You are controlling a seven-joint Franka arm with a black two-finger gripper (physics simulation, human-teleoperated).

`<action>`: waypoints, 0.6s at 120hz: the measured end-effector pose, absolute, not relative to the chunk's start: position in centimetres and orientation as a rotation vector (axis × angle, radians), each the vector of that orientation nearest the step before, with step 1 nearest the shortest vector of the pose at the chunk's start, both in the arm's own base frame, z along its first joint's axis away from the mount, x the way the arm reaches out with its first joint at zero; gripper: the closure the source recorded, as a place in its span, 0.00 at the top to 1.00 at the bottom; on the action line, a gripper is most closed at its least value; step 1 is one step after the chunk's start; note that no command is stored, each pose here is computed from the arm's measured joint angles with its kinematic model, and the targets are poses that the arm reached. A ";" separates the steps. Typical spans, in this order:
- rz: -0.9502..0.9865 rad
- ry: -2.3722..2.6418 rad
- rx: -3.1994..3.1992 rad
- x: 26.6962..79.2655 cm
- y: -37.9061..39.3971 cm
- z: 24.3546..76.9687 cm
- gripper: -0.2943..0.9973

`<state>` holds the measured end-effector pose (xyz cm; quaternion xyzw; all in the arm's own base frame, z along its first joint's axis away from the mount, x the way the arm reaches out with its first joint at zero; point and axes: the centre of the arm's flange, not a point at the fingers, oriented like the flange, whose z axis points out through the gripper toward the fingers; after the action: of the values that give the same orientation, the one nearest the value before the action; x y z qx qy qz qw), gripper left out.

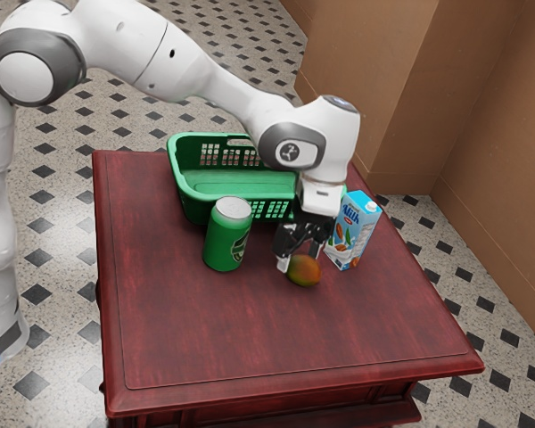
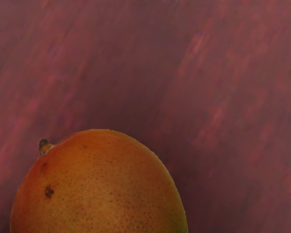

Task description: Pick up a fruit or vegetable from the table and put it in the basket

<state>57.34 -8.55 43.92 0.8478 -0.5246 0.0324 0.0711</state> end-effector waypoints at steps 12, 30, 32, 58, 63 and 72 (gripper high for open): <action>0.094 -1.577 2.547 57.3 -8.7 43.6 0.77; 0.085 -1.572 2.546 57.3 -8.8 42.5 0.70; 0.087 -1.573 2.546 57.3 -8.8 42.5 0.68; 0.092 -1.585 2.555 57.6 -8.8 42.0 0.50; 0.092 -1.585 2.556 57.6 -8.9 41.9 0.46; 0.096 -1.586 2.560 57.7 -8.9 41.9 0.44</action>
<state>57.69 -8.89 41.89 0.8479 -0.5253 0.0317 0.0640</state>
